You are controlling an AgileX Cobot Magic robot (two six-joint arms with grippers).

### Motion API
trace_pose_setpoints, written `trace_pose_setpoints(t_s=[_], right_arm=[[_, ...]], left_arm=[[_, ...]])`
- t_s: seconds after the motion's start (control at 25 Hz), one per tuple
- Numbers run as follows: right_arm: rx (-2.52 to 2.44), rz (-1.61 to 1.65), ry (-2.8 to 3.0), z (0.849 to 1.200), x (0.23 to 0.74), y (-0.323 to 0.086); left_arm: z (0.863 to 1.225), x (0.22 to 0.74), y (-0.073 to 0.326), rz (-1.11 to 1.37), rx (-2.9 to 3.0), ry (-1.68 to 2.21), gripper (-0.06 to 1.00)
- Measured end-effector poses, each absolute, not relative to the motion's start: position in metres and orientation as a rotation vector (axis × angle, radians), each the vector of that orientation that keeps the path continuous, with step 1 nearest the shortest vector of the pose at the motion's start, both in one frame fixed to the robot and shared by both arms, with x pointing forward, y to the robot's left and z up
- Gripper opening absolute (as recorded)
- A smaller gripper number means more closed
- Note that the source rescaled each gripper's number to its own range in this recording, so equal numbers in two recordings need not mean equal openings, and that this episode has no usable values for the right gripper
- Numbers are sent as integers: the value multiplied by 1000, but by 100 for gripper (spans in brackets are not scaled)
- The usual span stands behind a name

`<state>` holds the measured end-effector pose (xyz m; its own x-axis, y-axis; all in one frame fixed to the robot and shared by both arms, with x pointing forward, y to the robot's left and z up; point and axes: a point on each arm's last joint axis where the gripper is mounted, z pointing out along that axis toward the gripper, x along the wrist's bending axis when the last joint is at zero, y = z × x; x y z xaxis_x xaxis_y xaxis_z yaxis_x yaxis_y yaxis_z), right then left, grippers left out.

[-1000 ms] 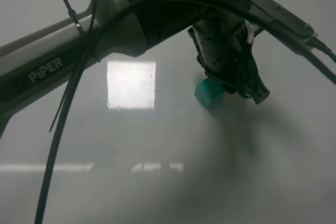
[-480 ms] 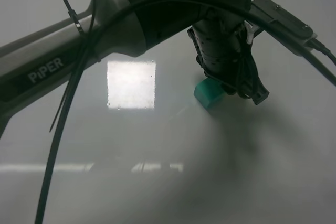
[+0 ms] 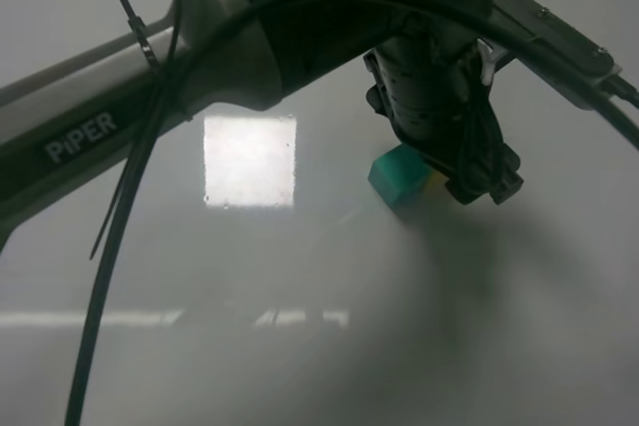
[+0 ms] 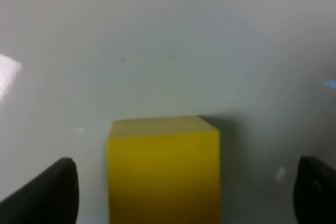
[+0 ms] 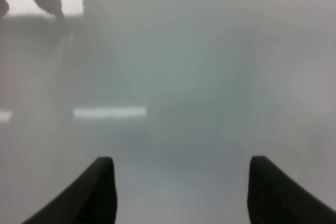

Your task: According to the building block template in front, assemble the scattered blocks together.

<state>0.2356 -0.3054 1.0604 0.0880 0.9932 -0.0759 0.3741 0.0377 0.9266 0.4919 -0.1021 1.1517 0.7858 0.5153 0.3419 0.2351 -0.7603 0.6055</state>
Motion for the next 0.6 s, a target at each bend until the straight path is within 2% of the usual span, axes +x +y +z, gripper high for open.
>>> trace_pose_setpoints(t_s=[0.4,0.6], right_arm=[[1482,885,1429,1060,236,-305],[1482,885,1429,1060,236,-305]], left_arm=[[1161,486,-100,734,2399,561,77],[1167,485,-96,742,2389,562,74]])
